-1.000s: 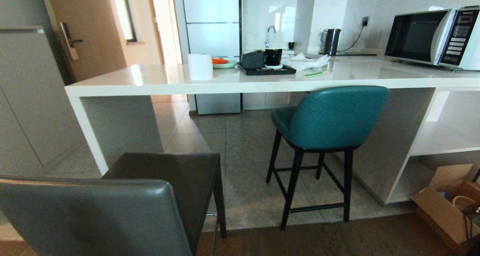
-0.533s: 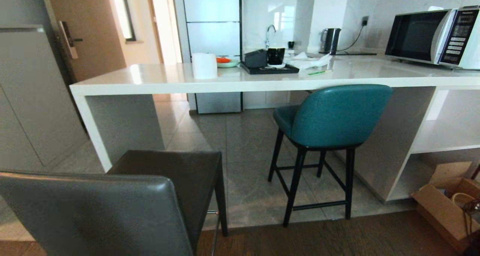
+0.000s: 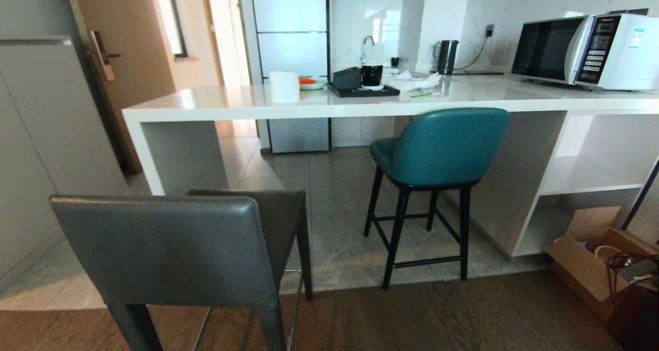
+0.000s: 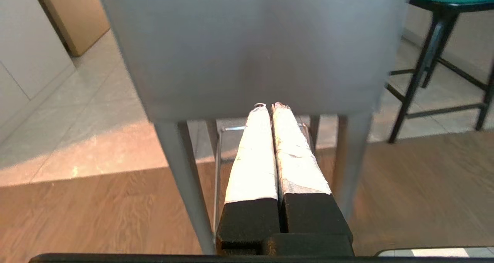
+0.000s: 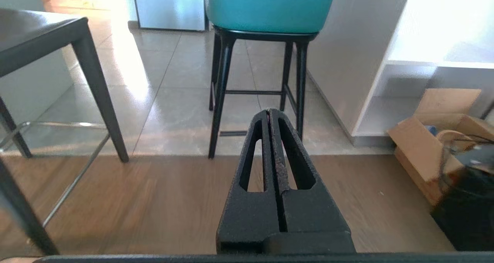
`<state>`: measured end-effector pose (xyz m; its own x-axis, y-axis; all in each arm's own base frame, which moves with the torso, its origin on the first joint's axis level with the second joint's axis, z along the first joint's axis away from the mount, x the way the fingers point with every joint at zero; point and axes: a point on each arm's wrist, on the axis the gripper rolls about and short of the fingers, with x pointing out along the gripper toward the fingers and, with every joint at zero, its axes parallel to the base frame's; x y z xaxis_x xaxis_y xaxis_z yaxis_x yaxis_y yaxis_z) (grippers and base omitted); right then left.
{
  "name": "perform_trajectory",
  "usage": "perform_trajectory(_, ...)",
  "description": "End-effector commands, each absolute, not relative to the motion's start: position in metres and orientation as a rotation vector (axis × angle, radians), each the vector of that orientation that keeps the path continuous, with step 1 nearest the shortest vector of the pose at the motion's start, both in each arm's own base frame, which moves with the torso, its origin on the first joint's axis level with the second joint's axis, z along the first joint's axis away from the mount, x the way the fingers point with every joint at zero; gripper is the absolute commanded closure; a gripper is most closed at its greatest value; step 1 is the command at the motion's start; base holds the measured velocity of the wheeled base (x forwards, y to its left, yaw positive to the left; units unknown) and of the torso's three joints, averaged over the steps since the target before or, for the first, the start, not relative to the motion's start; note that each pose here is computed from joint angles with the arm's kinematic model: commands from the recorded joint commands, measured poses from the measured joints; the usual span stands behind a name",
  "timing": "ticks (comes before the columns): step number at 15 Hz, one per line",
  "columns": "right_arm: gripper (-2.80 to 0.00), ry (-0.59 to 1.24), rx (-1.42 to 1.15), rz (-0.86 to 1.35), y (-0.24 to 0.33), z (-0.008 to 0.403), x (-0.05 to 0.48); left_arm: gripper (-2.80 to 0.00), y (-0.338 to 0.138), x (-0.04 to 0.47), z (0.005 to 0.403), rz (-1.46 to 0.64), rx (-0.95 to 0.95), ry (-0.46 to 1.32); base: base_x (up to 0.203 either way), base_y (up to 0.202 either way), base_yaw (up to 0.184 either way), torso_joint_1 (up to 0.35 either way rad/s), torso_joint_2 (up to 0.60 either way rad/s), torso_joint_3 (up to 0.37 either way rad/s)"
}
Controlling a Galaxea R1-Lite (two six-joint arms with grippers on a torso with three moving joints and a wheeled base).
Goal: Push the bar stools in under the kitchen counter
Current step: Push the gray chair back under the dining table
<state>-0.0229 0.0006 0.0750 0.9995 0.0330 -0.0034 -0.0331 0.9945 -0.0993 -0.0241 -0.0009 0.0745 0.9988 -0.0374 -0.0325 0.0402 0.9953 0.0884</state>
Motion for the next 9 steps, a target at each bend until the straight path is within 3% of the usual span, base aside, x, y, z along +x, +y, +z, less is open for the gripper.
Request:
perform_trajectory(1, 0.00, 0.012, -0.098, 0.034, 0.0006, 0.0725, -0.0221, 0.00, -0.0009, -0.0241, 0.0742, -0.038, 0.090, 0.032, -0.179, 0.000, -0.005, 0.002, 0.00, -0.002)
perform_trajectory(7, 0.00, 0.012, -0.095, 0.034, 0.0006, 0.0725, -0.0221, 0.00, -0.0009, -0.0241, 0.0742, -0.038, 0.090, 0.032, -0.016, 0.000, -0.001, -0.001, 0.00, 0.001)
perform_trajectory(9, 0.00, 0.012, -0.093, 0.033, 0.0006, 0.0725, -0.0221, 0.00, -0.0009, -0.0241, 0.0742, -0.038, 0.090, 0.032, 0.004, 0.103, -0.008, -0.002, 0.00, 0.006)
